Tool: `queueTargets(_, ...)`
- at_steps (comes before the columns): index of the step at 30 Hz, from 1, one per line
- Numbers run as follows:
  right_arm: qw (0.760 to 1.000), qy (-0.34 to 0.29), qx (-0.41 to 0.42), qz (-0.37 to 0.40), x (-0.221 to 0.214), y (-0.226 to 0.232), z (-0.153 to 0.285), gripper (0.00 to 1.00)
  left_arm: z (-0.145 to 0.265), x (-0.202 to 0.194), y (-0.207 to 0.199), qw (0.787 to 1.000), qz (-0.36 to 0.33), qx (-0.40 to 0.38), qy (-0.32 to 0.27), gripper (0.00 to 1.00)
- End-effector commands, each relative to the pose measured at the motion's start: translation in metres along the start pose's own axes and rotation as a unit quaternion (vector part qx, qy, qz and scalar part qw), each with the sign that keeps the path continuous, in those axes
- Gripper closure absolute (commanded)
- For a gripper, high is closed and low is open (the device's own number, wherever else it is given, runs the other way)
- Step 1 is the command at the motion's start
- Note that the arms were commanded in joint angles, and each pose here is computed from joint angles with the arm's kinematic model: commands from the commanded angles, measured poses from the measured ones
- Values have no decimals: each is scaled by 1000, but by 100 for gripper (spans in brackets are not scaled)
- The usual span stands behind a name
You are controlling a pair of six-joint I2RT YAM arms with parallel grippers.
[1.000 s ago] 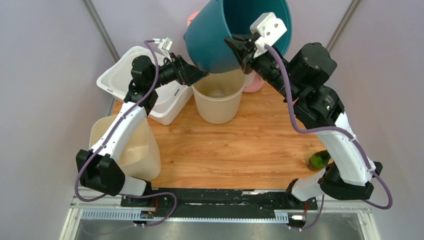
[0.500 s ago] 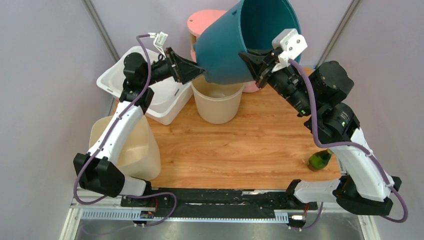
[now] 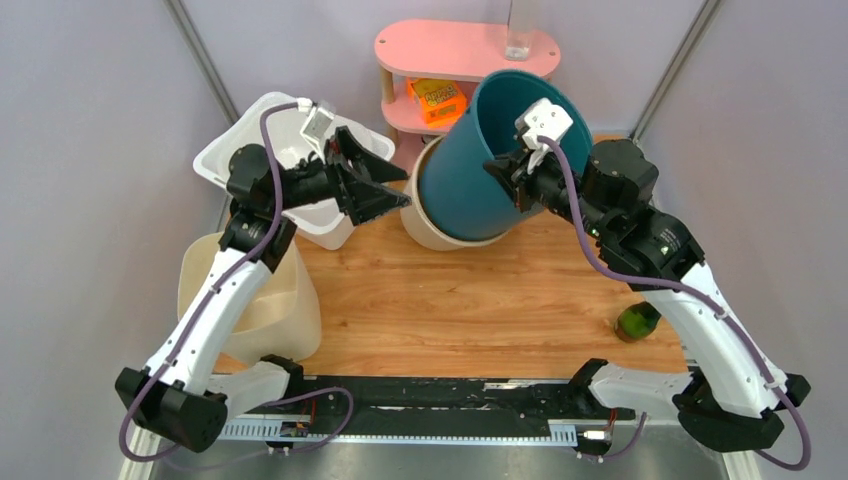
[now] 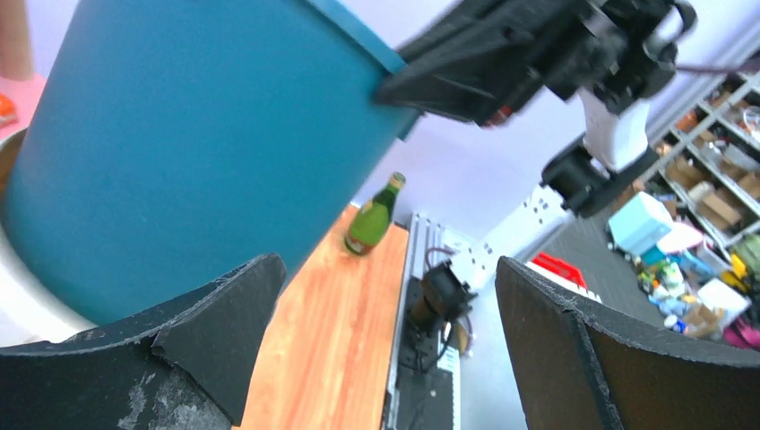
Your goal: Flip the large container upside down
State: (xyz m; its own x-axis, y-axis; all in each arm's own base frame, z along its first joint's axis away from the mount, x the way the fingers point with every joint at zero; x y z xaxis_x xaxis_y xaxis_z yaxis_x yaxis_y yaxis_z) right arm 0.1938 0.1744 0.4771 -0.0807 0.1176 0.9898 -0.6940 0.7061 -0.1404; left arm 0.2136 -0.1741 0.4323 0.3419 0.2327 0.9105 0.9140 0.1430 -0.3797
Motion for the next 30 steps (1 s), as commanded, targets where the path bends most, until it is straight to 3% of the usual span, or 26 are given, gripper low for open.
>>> queueTargets(1, 999, -33, 31, 4, 18, -2, 33, 100, 10, -29, -5, 999, -23, -1, 35, 0)
queueTargets(7, 990, -115, -6, 85, 72, -19, 30, 100, 20, -46, 9, 993, -80, 64, 60, 0)
queueTargets(13, 983, -170, -3, 73, 106, -22, 14, 100, 22, -53, 26, 986, -105, 100, 88, 0)
queueTargets(18, 978, -192, -40, 67, 121, -29, 32, 100, 32, -53, 35, 970, -136, 172, 104, 0)
queueTargets(23, 981, -165, -48, 92, 118, -31, 75, 100, 47, -53, 39, 946, -187, 233, 123, 0)
queueTargets(27, 983, -118, -22, 136, 89, -23, 107, 100, 49, -61, 38, 937, -240, 187, 170, 0)
queueTargets(30, 989, -79, -16, 124, 69, -20, 122, 100, 46, -62, 43, 929, -262, 172, 195, 0)
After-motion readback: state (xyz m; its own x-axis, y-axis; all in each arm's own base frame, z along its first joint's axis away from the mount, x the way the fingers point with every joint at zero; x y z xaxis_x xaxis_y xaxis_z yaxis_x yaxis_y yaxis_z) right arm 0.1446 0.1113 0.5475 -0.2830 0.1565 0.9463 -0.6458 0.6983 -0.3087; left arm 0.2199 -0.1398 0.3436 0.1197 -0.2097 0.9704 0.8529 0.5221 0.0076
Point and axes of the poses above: each gripper's point midway between its finger pads, its own z axis back along the fingers, its own y axis along the line the jaws close on, x = y × z, the point moved 8 cm from there along z, back along the fingers, and after that the axes turned 3 degrees about -z, right-handed, at the moved point
